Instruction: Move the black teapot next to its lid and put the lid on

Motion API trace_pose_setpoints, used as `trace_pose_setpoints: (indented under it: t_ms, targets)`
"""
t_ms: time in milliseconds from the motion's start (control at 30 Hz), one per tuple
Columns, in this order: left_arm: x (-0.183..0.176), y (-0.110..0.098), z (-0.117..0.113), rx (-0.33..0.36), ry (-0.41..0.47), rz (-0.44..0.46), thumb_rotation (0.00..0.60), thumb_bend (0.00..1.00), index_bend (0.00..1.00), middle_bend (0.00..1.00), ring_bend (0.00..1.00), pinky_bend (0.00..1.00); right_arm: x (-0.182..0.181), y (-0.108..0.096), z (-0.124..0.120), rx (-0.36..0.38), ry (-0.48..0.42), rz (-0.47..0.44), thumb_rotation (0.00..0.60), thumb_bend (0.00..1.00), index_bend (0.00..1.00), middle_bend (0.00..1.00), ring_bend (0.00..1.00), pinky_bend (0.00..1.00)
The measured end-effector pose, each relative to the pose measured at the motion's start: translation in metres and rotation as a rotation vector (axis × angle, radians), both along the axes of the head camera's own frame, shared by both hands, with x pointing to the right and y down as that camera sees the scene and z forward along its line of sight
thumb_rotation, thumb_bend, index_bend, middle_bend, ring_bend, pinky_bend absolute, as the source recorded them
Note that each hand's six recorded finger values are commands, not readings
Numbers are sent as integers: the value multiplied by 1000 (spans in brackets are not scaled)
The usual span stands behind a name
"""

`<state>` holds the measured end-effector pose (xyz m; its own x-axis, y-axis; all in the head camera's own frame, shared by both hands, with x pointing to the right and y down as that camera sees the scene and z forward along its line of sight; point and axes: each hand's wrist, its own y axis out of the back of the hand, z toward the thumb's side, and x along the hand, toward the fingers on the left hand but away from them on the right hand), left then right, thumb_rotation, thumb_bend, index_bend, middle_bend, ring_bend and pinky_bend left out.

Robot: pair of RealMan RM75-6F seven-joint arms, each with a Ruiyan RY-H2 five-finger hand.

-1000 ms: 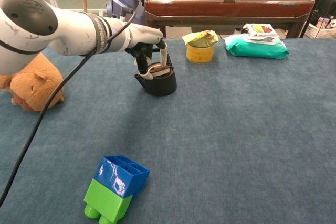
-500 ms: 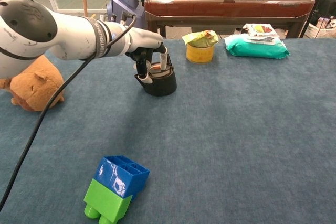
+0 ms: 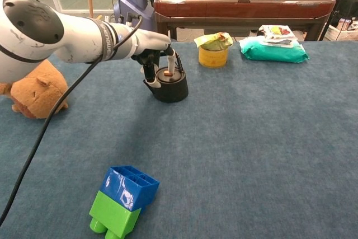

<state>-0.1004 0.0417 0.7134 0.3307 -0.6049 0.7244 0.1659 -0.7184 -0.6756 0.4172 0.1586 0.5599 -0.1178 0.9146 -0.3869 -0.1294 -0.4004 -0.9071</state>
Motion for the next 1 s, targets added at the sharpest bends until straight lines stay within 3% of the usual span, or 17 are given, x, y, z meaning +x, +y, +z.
trace_pose_setpoints:
  t_ms: [267,467,767,1000]
  targets:
    - [-18,-1,-19,10,71,-56,600,264,309,863,917,1000,6,-6,-4,24,2,24,600,89,318,359,180,216]
    - [-54,-9,-40,73,102,-118,600,264,305,830,875,994,6,-9,-4,24,0,26,600,89,318,359,180,216]
    - [-154,-21,-68,167,97,-302,600,264,297,705,706,967,5,-11,2,-28,-20,-4,600,89,318,338,180,217]
    - [-234,5,-84,245,66,-430,600,264,291,573,526,807,3,-9,8,-67,-45,-50,600,92,318,319,180,216]
